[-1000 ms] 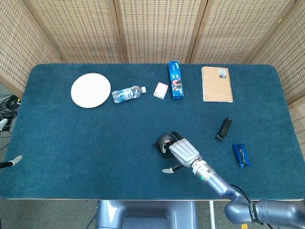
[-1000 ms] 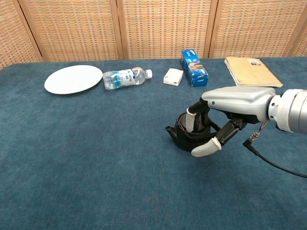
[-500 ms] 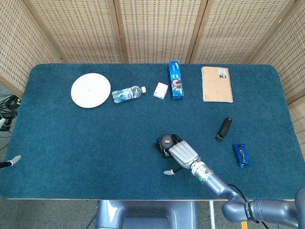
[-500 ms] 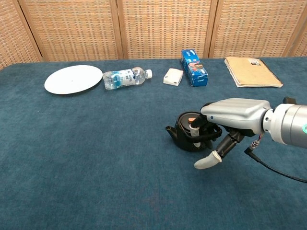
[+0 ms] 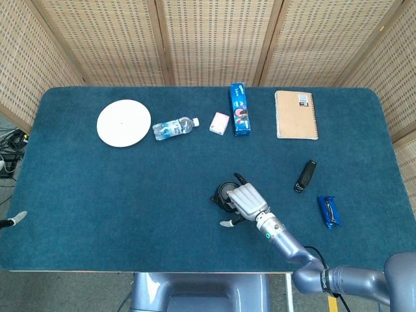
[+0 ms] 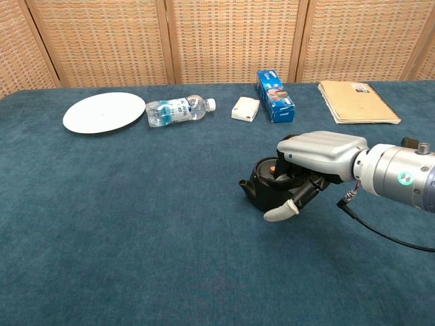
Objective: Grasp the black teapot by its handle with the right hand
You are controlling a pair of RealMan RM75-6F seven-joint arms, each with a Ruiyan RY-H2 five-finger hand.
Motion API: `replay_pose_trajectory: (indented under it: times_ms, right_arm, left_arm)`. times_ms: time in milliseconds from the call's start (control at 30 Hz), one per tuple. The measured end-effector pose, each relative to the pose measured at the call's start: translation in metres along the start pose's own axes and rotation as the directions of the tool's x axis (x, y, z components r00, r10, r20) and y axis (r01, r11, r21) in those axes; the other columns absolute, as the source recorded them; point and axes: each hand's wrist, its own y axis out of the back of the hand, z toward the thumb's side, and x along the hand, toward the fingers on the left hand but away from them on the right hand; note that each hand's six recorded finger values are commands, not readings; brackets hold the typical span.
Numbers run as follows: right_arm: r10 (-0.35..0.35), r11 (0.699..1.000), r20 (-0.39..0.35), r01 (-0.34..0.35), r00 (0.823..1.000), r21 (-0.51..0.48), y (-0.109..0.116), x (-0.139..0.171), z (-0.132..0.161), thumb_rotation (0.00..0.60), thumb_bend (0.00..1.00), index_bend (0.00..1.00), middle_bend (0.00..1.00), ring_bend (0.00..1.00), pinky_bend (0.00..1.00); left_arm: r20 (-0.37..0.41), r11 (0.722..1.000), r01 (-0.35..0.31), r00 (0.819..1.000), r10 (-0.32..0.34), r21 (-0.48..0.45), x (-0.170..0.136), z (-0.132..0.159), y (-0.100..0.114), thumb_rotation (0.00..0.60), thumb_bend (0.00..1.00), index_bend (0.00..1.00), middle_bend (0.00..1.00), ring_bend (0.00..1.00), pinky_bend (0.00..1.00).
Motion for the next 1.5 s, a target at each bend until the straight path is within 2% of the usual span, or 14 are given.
replay_pose_trajectory:
  times_ms: [167, 333, 500, 733, 900, 1167, 1233, 1333, 1433, 1500]
  right_arm:
    - [0.000, 1.000, 0.007, 0.000, 1.000, 0.007, -0.0030, -0.0014, -0.0002, 0.473, 0.09, 1.00, 0.84, 0.62, 0.00]
    - [0.002, 1.000, 0.010, -0.002, 1.000, 0.020, -0.0051, -0.0023, 0.0001, 0.471, 0.11, 1.00, 0.89, 0.66, 0.00]
    - [0.004, 1.000, 0.012, -0.004, 1.000, 0.015, -0.0061, -0.0032, 0.0014, 0.465, 0.28, 1.00, 0.92, 0.69, 0.00]
    - [0.003, 1.000, 0.011, -0.003, 1.000, 0.010, -0.0061, -0.0044, 0.0005, 0.464, 0.46, 1.00, 0.93, 0.71, 0.00]
    - [-0.004, 1.000, 0.009, 0.004, 1.000, 0.013, -0.0050, -0.0050, 0.0004, 0.513, 0.59, 1.00, 0.95, 0.72, 0.00]
    - [-0.008, 1.000, 0.004, 0.008, 1.000, 0.019, -0.0035, -0.0060, 0.0007, 0.577, 0.59, 1.00, 0.98, 0.76, 0.00]
    - [-0.011, 1.000, 0.002, 0.011, 1.000, 0.019, -0.0028, -0.0065, 0.0010, 0.592, 0.60, 1.00, 1.00, 0.78, 0.03]
    - [-0.022, 1.000, -0.007, 0.022, 1.000, 0.022, -0.0009, -0.0069, 0.0027, 0.600, 0.63, 1.00, 1.00, 0.82, 0.13]
    - [-0.026, 0.999, -0.012, 0.026, 1.000, 0.018, -0.0008, -0.0069, 0.0036, 0.600, 0.67, 1.00, 1.00, 0.84, 0.28]
    - [-0.028, 1.000, -0.014, 0.028, 1.000, 0.010, -0.0008, -0.0069, 0.0040, 0.600, 0.72, 1.00, 1.00, 0.85, 0.45]
  left_arm:
    - [0.002, 1.000, 0.000, 1.000, 0.000, -0.003, 0.0002, -0.0002, 0.0004, 0.600, 0.00, 0.00, 0.00, 0.00, 0.00]
    - [0.003, 1.000, -0.001, 1.000, 0.001, -0.008, -0.0001, -0.0007, 0.0014, 0.600, 0.00, 0.00, 0.00, 0.00, 0.00]
    - [0.004, 1.000, -0.001, 1.000, 0.001, -0.008, -0.0004, -0.0010, 0.0016, 0.600, 0.00, 0.00, 0.00, 0.00, 0.00]
    - [0.004, 1.000, -0.001, 1.000, 0.001, -0.010, -0.0001, -0.0012, 0.0016, 0.600, 0.00, 0.00, 0.00, 0.00, 0.00]
    - [0.004, 1.000, 0.000, 1.000, 0.000, -0.010, 0.0004, -0.0010, 0.0014, 0.600, 0.00, 0.00, 0.00, 0.00, 0.00]
    - [0.004, 1.000, 0.000, 1.000, 0.000, -0.012, 0.0005, -0.0013, 0.0016, 0.600, 0.00, 0.00, 0.00, 0.00, 0.00]
    - [0.005, 1.000, 0.000, 1.000, 0.000, -0.012, 0.0006, -0.0013, 0.0019, 0.600, 0.00, 0.00, 0.00, 0.00, 0.00]
    - [0.005, 1.000, 0.000, 1.000, 0.001, -0.013, 0.0005, -0.0014, 0.0021, 0.600, 0.00, 0.00, 0.00, 0.00, 0.00]
    - [0.005, 1.000, -0.001, 1.000, 0.001, -0.014, 0.0004, -0.0015, 0.0022, 0.600, 0.00, 0.00, 0.00, 0.00, 0.00]
    - [0.005, 1.000, -0.001, 1.000, 0.001, -0.015, 0.0005, -0.0017, 0.0023, 0.600, 0.00, 0.00, 0.00, 0.00, 0.00]
